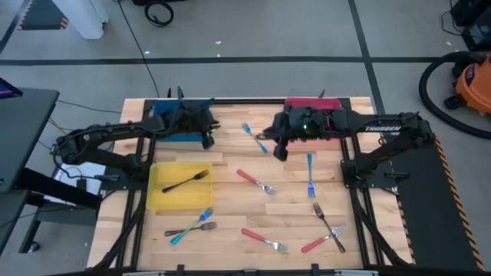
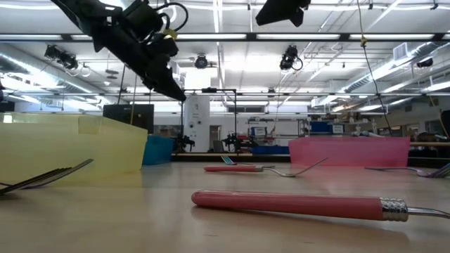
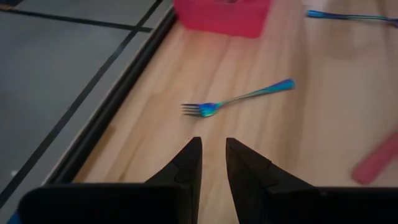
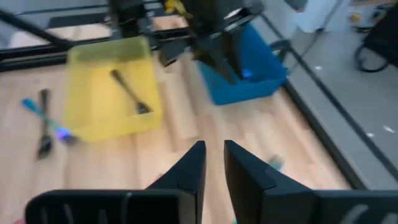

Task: Sort silverware by color (type)
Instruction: Put the pink fork into the red bin

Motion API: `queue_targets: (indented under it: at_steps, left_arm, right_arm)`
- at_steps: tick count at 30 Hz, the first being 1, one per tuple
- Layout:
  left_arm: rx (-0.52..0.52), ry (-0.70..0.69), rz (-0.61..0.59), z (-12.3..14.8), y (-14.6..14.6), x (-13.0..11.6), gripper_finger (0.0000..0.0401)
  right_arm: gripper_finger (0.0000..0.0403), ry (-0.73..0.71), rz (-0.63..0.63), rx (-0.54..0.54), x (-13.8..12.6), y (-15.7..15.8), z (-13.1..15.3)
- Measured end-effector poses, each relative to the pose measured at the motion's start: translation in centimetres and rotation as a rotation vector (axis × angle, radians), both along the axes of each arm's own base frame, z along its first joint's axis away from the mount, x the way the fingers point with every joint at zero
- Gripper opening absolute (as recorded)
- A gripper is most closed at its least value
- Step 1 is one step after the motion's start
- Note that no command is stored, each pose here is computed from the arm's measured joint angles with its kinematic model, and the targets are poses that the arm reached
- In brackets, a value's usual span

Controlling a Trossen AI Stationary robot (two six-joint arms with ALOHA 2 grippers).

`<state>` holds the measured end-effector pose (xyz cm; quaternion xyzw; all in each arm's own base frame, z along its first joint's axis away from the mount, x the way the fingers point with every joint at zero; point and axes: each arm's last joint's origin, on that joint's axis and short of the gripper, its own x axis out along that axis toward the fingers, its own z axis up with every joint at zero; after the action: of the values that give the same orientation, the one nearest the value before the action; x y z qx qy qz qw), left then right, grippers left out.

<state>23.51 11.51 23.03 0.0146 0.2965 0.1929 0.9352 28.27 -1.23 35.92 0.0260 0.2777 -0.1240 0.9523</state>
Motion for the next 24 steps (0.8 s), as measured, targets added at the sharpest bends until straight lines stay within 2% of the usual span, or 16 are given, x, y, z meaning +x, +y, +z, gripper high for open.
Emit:
queue_targets:
  at_steps: [8, 16, 21, 24]
  left_arm:
    - [0.0, 0.001, -0.129, 0.0, -3.1, 1.3, 0.0073]
    - [-0.001, 0.002, -0.224, 0.0, -5.5, 2.0, 0.0073]
    - [-0.011, 0.036, -0.291, -0.3, -7.3, 2.1, 0.0073]
    - [-0.022, 0.076, -0.336, -0.6, -8.4, 2.0, 0.0073]
  right_arm:
    - [0.0103, 0.026, 0.085, 0.073, -0.2, 3.8, -1.1]
    - [0.0101, 0.072, 0.077, 0.256, -1.0, 7.1, -1.6]
    - [0.0101, 0.091, 0.05, 0.314, -0.3, 8.9, -2.7]
    - [0.0101, 0.13, 0.045, 0.308, 0.8, 9.7, -4.1]
